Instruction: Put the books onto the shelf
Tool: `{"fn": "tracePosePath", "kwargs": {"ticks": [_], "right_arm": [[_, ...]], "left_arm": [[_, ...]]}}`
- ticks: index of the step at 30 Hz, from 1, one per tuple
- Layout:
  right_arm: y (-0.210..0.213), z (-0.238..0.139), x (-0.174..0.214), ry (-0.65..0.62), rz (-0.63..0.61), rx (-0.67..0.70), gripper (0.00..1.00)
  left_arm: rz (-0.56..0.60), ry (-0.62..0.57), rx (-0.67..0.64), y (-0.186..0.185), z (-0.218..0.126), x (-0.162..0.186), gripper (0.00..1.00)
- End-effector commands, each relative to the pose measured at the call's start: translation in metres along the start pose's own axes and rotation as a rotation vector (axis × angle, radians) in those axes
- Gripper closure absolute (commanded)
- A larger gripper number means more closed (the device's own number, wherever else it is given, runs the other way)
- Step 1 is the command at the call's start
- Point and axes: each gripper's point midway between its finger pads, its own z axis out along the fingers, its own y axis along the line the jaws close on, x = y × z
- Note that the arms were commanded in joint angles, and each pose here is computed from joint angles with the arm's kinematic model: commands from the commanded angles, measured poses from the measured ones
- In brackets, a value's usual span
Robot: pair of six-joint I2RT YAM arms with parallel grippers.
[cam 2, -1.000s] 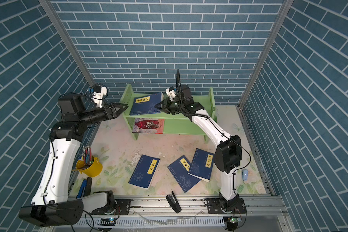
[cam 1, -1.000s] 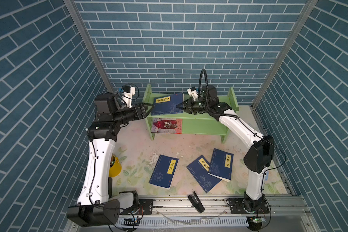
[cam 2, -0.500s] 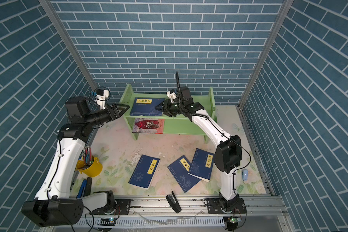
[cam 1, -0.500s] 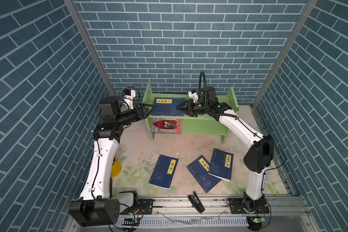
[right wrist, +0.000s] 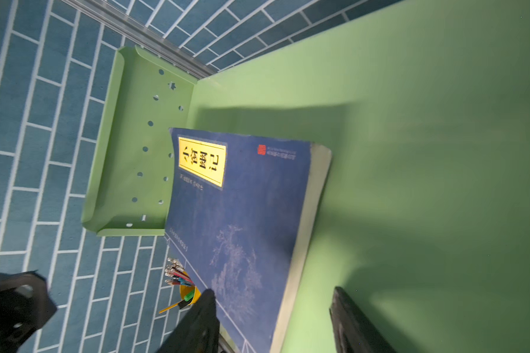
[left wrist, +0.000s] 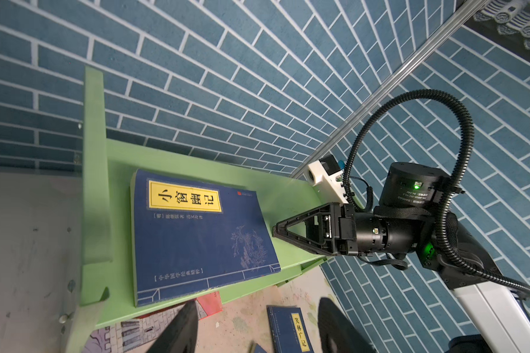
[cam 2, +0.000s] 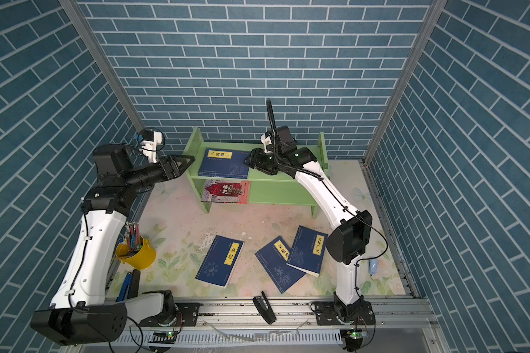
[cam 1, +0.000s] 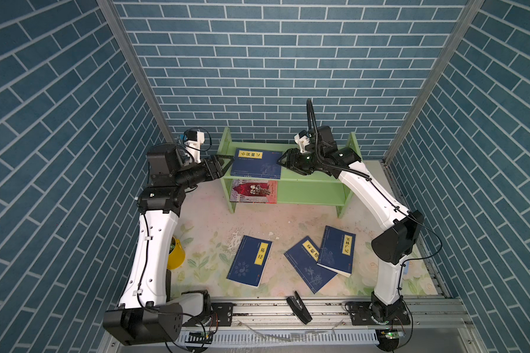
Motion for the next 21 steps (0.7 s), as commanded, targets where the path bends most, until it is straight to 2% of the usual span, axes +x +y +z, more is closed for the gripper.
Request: {"fn": "tracePosePath", "kwargs": {"ticks": [1,10,21], "right_arm": [[-0.006,-0.004,-0.004,-0.009,-0.073,0.060,0.40],[0.002,0.022,-0.012,0.026,-0.083,0.006,0.42],[0.001,0.034,-0.011,0.051,-0.067,-0.012,0.44]], "left_arm": [[0.044,-0.012,-0.023,-0.002,-0.006,-0.005,0.36],[0.026,-0.010,-0.044,0.005,-0.009,-0.002,0.36],[0.010,-0.008,-0.051,0.011,-0.009,0.000,0.36]]}}
